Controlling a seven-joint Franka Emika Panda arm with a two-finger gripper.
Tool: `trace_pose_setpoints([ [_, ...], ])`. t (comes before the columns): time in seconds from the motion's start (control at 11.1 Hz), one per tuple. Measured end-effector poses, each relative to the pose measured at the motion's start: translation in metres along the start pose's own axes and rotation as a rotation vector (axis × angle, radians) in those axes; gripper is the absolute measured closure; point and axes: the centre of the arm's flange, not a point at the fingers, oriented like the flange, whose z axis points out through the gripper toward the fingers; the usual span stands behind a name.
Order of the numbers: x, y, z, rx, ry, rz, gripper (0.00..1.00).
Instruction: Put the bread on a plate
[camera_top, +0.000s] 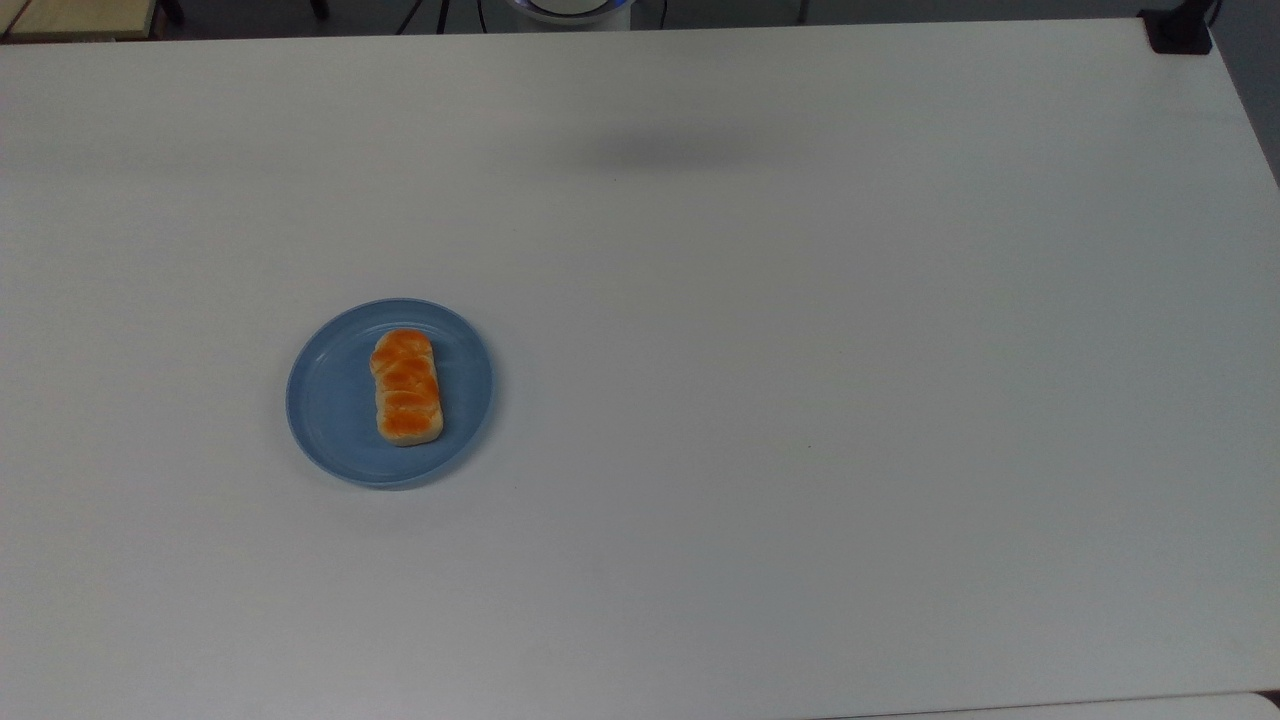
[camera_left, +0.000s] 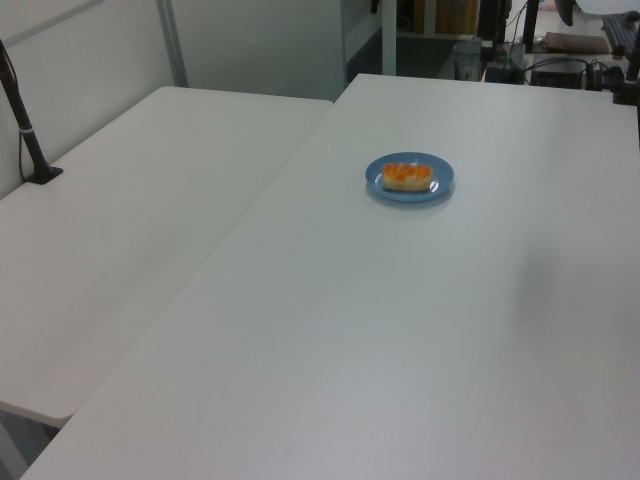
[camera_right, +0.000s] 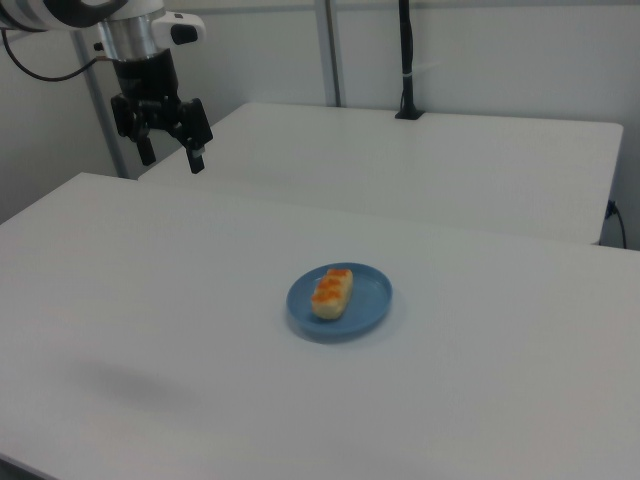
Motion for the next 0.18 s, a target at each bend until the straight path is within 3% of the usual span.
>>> trace_pose_setpoints([
  [0.18, 0.0084, -0.0002, 0.0009, -0.001, 0.048, 0.000, 0.00],
])
